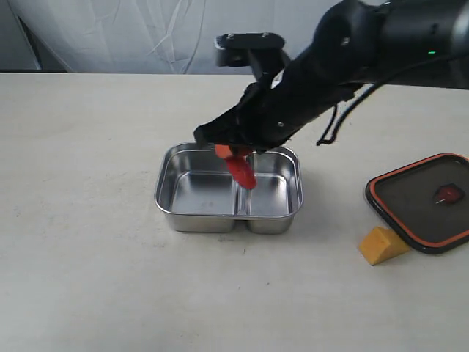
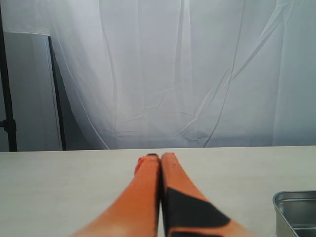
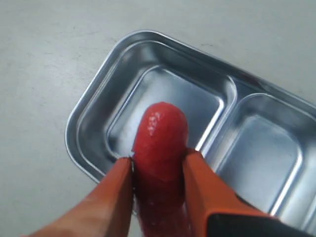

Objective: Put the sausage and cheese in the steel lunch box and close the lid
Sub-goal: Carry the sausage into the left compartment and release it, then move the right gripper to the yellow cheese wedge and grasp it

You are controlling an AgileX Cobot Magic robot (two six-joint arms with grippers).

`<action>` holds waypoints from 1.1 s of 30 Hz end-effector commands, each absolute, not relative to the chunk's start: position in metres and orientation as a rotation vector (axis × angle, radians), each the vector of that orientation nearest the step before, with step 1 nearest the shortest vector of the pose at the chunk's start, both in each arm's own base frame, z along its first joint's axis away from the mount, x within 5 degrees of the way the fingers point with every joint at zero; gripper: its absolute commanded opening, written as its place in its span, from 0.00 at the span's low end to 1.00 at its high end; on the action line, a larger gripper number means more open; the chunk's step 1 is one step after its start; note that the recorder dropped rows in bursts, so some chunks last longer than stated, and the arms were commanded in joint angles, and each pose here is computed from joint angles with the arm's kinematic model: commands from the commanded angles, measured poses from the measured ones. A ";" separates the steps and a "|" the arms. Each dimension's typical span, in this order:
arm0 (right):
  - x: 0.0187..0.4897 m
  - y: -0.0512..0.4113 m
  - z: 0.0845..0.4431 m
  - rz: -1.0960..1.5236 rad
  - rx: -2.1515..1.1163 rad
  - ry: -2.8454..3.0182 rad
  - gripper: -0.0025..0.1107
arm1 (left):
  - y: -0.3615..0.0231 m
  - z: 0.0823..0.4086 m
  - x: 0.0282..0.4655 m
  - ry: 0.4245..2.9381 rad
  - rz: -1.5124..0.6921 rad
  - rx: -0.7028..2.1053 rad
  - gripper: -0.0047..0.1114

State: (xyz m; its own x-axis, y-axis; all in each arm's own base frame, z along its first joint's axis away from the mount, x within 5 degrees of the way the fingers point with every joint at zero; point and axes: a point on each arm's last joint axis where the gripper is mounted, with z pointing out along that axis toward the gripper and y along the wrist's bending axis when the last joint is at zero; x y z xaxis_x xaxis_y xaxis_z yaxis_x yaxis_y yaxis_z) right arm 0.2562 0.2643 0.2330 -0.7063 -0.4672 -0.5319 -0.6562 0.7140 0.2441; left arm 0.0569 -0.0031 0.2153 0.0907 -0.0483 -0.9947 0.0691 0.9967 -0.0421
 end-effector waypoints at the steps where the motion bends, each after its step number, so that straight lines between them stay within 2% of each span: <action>1: 0.283 0.299 0.200 0.561 -0.937 2.464 0.02 | -0.004 0.214 0.056 1.474 -0.095 0.021 0.04; 6: 0.297 0.311 0.164 0.517 -0.999 2.494 0.03 | -0.004 0.214 0.056 1.474 -0.095 0.021 0.04; 9: 0.299 0.313 0.153 0.513 -0.987 2.507 0.21 | -0.004 0.214 0.056 1.474 -0.095 0.021 0.04; 10: 0.298 0.313 0.153 0.523 -0.977 2.514 0.33 | -0.004 0.214 0.056 1.474 -0.095 0.021 0.04; 11: 0.297 0.313 0.154 0.532 -0.975 2.522 0.41 | -0.004 0.214 0.056 1.474 -0.095 0.021 0.04; 12: 0.296 0.312 0.160 0.538 -0.980 2.520 0.47 | -0.004 0.214 0.056 1.474 -0.095 0.021 0.04; 13: 0.295 0.312 0.163 0.539 -0.996 2.515 0.48 | -0.004 0.214 0.056 1.474 -0.095 0.021 0.04; 20: 0.269 0.292 0.228 0.577 -1.083 2.548 0.44 | -0.004 0.214 0.056 1.474 -0.095 0.021 0.04; 24: 0.258 0.257 0.256 0.247 -1.145 2.619 0.30 | -0.004 0.214 0.056 1.474 -0.095 0.021 0.04; 27: 0.252 0.228 0.263 -0.044 -1.129 2.649 0.21 | -0.004 0.214 0.056 1.474 -0.095 0.021 0.04; 30: 0.241 0.203 0.260 -0.235 -1.088 2.681 0.20 | -0.004 0.214 0.056 1.474 -0.095 0.021 0.04; 33: 0.226 0.185 0.247 -0.292 -0.974 2.747 0.20 | -0.004 0.214 0.056 1.474 -0.095 0.021 0.04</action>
State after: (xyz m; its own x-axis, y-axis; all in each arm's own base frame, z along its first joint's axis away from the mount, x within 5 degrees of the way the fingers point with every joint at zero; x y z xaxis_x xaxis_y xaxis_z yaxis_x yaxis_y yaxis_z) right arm 0.2366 0.2024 0.2538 -0.7039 -0.6938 -0.1523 -0.6611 0.7184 -0.2166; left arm 0.0569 -0.0031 0.2153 0.0907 -0.0483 -0.9947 0.0691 0.9967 -0.0421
